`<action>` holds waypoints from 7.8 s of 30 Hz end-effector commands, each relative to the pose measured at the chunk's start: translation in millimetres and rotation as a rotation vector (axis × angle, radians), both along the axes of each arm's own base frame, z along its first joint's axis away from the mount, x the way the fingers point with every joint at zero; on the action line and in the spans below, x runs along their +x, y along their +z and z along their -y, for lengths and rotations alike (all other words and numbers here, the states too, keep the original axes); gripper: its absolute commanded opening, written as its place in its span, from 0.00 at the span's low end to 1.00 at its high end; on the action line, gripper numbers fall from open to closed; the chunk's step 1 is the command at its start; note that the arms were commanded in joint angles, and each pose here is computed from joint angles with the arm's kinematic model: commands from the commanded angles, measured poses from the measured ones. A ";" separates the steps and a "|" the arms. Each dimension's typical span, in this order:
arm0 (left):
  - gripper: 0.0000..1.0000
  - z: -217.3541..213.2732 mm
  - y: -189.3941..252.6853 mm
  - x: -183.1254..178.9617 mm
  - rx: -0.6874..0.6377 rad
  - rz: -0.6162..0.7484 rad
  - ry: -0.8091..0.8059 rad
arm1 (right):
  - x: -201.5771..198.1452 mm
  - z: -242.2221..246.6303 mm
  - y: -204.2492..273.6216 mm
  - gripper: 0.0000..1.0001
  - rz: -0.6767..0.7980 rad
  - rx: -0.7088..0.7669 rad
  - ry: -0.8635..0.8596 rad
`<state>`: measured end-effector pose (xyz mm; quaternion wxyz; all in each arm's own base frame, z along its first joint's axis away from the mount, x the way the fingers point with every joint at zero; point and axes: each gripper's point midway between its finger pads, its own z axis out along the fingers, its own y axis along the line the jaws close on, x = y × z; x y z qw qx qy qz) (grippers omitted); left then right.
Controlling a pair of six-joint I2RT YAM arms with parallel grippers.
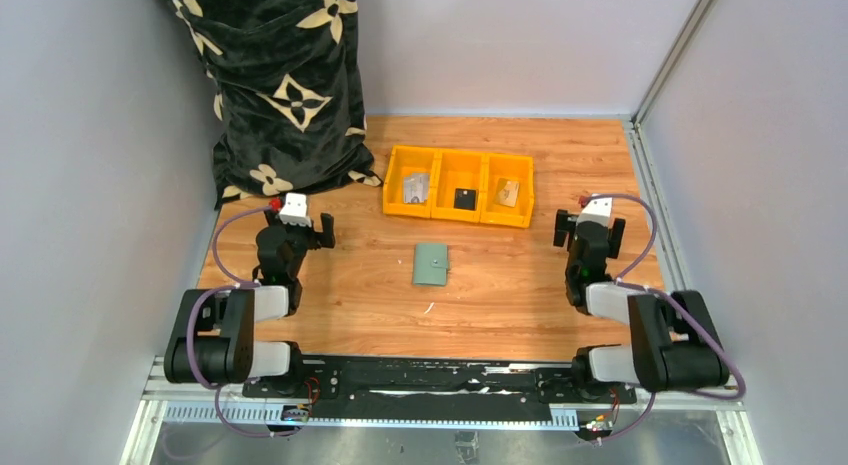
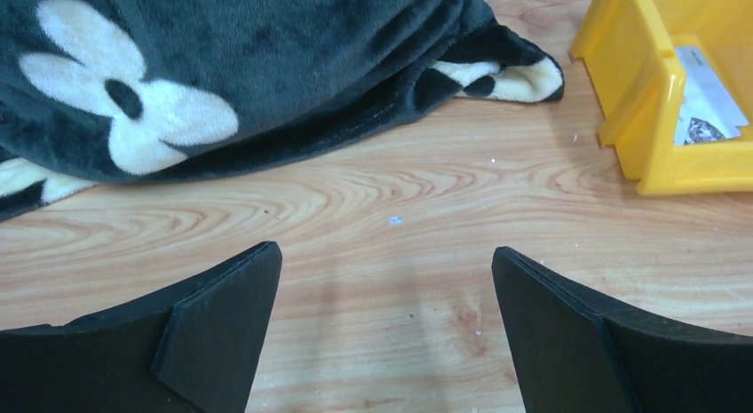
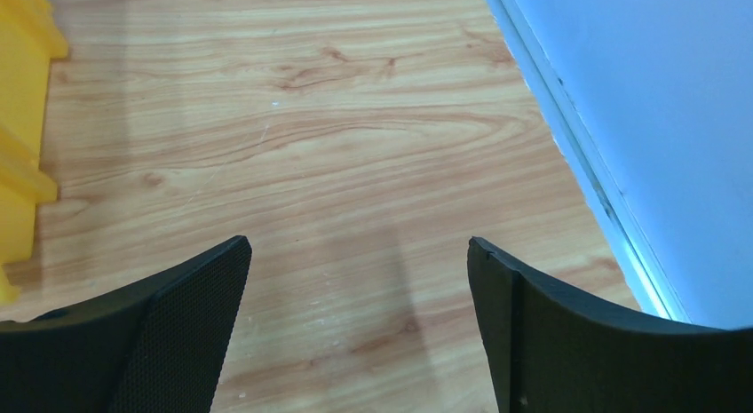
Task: Take the credit cards out of the card holder
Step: Pick up the card holder from the center of the board, then open the card holder.
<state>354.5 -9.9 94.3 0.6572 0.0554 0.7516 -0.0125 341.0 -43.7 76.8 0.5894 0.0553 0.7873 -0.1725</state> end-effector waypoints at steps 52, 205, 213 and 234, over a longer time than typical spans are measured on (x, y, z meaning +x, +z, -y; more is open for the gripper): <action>1.00 15.5 115.4 -73.8 0.002 -0.425 -0.206 | -111.4 -355.0 -12.9 0.96 -0.642 0.216 0.653; 0.17 159.7 268.6 -181.9 -0.647 -0.364 -0.879 | -205.6 -449.1 259.3 0.55 -0.367 1.166 1.795; 0.82 154.3 264.1 -185.8 -0.588 -0.372 -0.839 | -210.2 -441.2 252.2 0.08 -0.384 1.046 1.802; 0.95 155.9 248.0 -204.2 -0.517 -0.384 -0.915 | -239.0 -437.3 261.4 0.07 -0.460 0.748 2.010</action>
